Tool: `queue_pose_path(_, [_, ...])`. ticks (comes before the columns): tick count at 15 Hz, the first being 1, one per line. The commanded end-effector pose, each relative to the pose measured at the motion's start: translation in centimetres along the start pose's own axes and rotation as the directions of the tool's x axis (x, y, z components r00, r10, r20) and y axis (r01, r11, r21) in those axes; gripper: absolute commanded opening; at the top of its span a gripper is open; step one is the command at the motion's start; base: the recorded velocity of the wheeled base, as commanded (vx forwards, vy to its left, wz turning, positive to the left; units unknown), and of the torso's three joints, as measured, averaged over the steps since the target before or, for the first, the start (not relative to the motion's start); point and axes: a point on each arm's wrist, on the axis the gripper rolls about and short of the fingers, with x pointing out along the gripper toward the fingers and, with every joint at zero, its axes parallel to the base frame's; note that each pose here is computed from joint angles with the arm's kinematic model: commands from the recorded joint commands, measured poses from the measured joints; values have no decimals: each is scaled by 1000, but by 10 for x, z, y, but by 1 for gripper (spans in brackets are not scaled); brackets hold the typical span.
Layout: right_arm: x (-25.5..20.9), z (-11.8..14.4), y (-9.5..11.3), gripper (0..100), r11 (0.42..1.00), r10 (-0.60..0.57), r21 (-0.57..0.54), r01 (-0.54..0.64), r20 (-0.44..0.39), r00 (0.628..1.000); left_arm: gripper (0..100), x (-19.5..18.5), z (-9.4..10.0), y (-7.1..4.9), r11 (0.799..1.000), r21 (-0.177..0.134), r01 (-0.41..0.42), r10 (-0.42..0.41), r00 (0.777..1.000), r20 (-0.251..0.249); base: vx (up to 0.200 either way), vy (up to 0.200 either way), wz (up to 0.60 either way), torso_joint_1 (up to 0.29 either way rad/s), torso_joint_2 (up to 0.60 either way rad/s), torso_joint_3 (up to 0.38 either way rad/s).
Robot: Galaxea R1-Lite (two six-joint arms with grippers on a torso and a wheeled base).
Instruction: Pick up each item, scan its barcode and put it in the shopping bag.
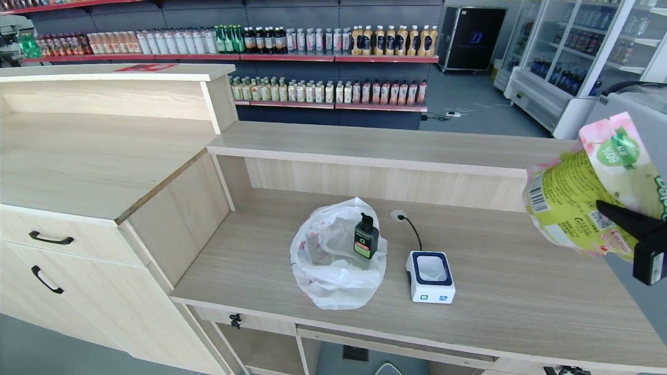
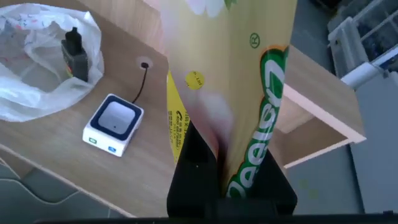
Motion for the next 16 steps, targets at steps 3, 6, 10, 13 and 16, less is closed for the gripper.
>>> queue_pose_path(3, [18,-10,4,0,997,33,-65,-38,-69,997,100,0,0,0,1000,0,0,0,1000,-1,0,0,400,5,2,-2])
queue_pose_path(6, [33,-29,-10,0,983,-29,-184,-5,-182,983,100,0,0,0,1000,0,0,0,1000,-1,0,0,0,0,0,0])
queue_pose_path(10, [41,-63,-23,0,916,143,-357,-182,-134,981,100,0,0,0,1000,0,0,0,1000,-1,0,0,0,0,0,0])
queue_pose_path(13, [54,-84,-25,0,839,249,-465,-283,-135,959,100,0,0,0,1000,0,0,0,1000,-1,0,0,0,0,0,0])
queue_pose_path(16, [71,-101,-23,0,774,332,-532,-343,-120,936,100,0,0,0,1000,0,0,0,1000,-1,0,0,0,0,0,0])
